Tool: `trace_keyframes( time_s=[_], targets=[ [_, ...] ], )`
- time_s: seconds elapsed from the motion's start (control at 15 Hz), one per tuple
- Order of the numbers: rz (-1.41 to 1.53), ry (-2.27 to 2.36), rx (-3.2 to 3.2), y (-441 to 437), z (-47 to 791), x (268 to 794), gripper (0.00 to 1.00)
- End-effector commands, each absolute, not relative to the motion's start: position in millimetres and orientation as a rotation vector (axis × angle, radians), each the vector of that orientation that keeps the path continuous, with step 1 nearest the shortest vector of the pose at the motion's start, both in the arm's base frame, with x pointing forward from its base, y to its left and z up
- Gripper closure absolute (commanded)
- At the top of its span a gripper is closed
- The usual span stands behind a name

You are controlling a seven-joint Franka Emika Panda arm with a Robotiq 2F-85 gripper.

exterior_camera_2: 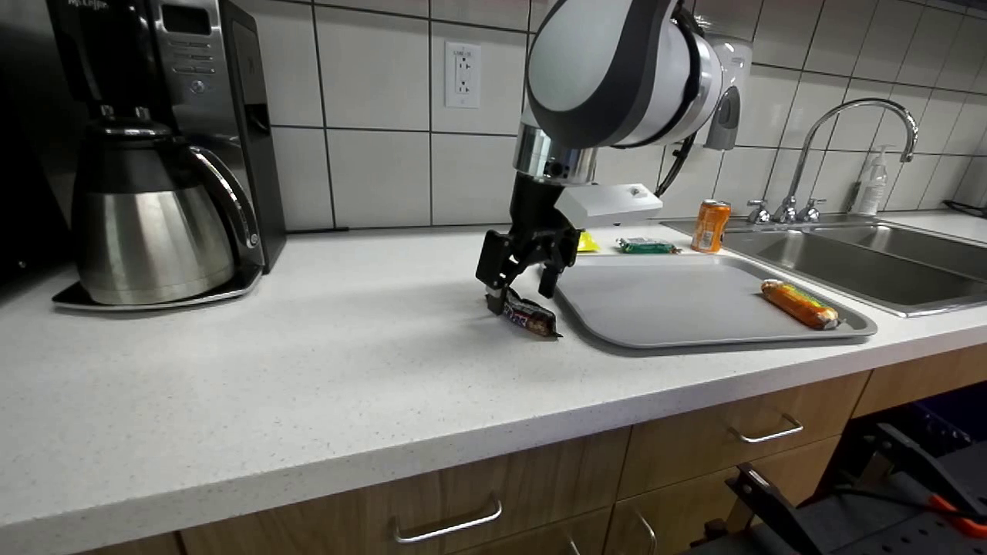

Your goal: Pick up the orange rectangular object and put it on the gray tray, pick up the brown snickers chocolate bar and put it on the gray tray, pick up the green rectangular object and put it on the gray tray

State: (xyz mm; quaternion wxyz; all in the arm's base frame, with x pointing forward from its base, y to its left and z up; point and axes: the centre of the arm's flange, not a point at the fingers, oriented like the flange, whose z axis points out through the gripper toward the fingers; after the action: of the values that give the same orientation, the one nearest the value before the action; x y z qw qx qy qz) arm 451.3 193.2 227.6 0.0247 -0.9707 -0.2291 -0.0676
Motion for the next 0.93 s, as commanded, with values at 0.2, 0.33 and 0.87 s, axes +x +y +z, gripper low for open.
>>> trace_keyframes(
  time_s=[0.2,0.33,0.87],
  targets=[
    [-0.235,-0.686,-3.007,205.7,222.9,465.1,0.32],
    [-0.239,-0.681,-3.008,205.1,222.4,468.5,0.47],
    [-0.250,-0.656,-3.014,200.9,221.4,478.7,0.93]
  ],
)
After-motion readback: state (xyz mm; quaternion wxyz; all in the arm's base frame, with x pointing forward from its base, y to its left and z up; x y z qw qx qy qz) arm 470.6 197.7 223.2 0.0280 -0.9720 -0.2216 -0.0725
